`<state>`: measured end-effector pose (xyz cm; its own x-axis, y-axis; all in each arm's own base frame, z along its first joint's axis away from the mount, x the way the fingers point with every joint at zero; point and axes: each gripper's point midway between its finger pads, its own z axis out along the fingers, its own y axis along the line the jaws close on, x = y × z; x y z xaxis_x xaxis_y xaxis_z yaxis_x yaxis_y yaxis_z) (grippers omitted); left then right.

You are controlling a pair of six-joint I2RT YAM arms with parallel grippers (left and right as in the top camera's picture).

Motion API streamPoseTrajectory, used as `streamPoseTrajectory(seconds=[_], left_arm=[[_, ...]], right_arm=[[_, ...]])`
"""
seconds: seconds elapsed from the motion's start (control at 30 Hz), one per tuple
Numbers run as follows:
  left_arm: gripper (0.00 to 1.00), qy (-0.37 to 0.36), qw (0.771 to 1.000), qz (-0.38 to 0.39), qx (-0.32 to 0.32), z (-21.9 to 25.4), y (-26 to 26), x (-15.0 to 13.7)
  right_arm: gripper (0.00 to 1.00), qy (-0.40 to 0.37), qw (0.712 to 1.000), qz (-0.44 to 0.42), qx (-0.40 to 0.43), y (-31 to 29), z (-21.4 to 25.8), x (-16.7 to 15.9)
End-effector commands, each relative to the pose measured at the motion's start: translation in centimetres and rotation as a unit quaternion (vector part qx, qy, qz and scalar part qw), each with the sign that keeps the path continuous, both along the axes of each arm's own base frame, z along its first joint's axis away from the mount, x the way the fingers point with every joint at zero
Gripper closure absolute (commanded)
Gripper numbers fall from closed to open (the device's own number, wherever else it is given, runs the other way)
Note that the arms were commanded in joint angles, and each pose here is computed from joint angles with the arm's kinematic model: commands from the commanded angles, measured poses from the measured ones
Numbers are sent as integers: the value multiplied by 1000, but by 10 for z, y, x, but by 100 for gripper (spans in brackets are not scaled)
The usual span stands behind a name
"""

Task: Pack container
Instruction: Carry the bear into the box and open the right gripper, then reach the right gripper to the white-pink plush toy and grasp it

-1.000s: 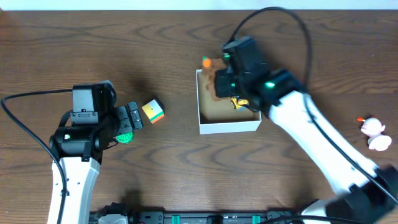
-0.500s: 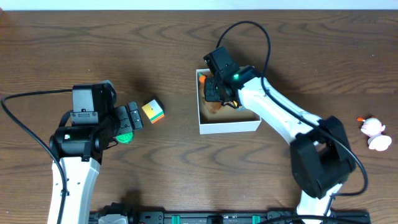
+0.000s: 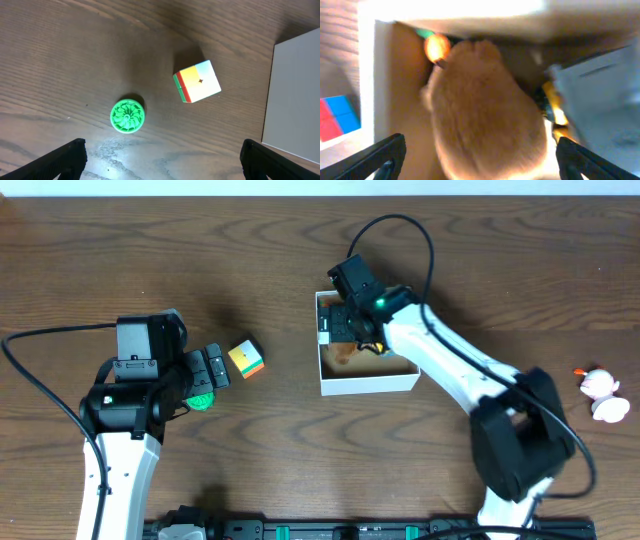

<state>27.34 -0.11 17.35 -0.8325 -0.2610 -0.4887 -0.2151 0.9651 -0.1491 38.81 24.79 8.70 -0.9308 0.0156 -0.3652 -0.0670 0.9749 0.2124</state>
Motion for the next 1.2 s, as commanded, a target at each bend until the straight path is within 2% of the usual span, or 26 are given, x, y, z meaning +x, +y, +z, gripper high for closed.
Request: streamPoseTrajectory(seconds=[0.0,0.13,0.27,0.43,0.53,0.7,0.9,1.17], left_arm=[[2,-8,1000,5,-5,7,0,3],[2,-7,1000,5,-5,7,0,2],[2,-5,1000,5,-5,6,0,2],[2,-4,1000,5,-5,6,0,1],[2,-4,1000,5,-5,6,0,1],[2,-4,1000,5,-5,6,0,1],[2,-4,1000,5,-5,6,0,1],[2,-4,1000,5,-5,6,0,1]], right_arm=[[1,-108,994,-7,22,-18,94,17],[1,-171,983,-67,22,-68,161,13],[1,-160,966,-205,-13,-162,184,-10],[1,-74,935,-340,-68,-277,168,-52],[1,-17,902,-422,-87,-338,147,-78],[1,43,856,-508,-92,-406,110,-107],[1,88,839,-526,-105,-459,60,-122],[1,120,856,-490,-115,-499,3,-123]])
